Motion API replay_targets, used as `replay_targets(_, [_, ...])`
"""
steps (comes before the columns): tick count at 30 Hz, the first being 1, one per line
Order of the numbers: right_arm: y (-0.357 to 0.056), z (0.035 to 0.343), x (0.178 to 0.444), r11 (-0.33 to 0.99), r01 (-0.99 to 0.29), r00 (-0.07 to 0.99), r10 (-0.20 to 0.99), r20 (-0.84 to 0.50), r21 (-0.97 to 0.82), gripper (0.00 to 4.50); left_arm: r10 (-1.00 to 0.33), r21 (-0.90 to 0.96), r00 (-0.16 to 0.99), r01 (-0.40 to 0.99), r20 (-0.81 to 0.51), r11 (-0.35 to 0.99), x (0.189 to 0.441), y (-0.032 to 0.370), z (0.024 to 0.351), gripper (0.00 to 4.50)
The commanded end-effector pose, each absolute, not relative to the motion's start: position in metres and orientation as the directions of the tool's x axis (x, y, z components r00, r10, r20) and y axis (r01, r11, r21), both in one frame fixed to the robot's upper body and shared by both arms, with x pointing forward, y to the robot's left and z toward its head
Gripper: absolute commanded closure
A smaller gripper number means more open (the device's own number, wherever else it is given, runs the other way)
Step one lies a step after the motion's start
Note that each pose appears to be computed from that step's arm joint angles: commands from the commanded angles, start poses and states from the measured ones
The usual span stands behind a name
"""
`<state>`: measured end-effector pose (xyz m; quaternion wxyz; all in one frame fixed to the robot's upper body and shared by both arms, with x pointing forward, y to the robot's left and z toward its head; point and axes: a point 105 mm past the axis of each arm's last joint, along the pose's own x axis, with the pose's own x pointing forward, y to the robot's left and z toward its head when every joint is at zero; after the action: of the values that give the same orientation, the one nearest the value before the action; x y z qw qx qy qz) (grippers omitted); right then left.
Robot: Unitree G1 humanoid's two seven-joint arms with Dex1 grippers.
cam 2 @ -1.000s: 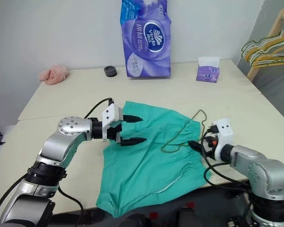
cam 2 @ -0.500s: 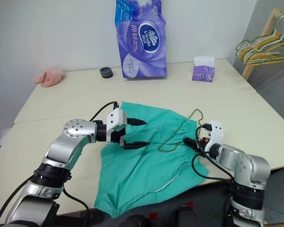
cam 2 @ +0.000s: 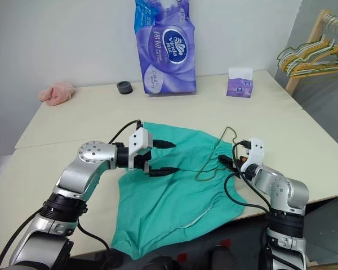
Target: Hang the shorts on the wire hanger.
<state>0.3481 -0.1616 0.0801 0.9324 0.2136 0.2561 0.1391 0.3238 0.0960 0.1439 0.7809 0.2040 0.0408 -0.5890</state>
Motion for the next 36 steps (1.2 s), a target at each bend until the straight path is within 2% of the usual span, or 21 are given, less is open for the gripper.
replay_targets(1, [-0.183,0.089,0.358,0.876,-0.085,0.881,0.288,-0.375,0.474,0.00,-0.909,0.309,0.315,0.923,-0.273,0.228,0.325,0.093,0.157,0.15])
replay_targets(3, [-0.188,0.085,0.359,0.860,-0.050,0.882,0.277,-0.382,0.507,0.00,-0.910,0.309,0.317,0.923,-0.269,0.230,0.325,0.092,0.158,0.15])
replay_targets(6, [-0.196,0.075,0.357,0.876,-0.017,0.870,0.251,-0.425,0.482,0.60,-0.910,0.311,0.321,0.921,-0.263,0.235,0.326,0.091,0.159,0.11])
replay_targets(13, [-0.208,0.070,0.348,0.954,-0.063,0.839,0.209,-0.502,0.292,2.97,-0.909,0.311,0.326,0.919,-0.259,0.241,0.326,0.091,0.160,0.11])
replay_targets(20, [-0.195,0.076,0.353,0.948,-0.110,0.846,0.246,-0.473,0.297,2.97,-0.912,0.312,0.324,0.919,-0.252,0.240,0.327,0.088,0.161,0.11])
replay_targets(29, [-0.193,0.074,0.360,0.941,-0.082,0.846,0.240,-0.477,0.329,2.97,-0.911,0.310,0.328,0.918,-0.249,0.246,0.327,0.088,0.160,0.11])
replay_targets(36, [-0.180,0.078,0.367,0.945,-0.136,0.842,0.268,-0.469,0.297,2.97,-0.917,0.294,0.303,0.929,-0.259,0.224,0.323,0.089,0.158,0.11])
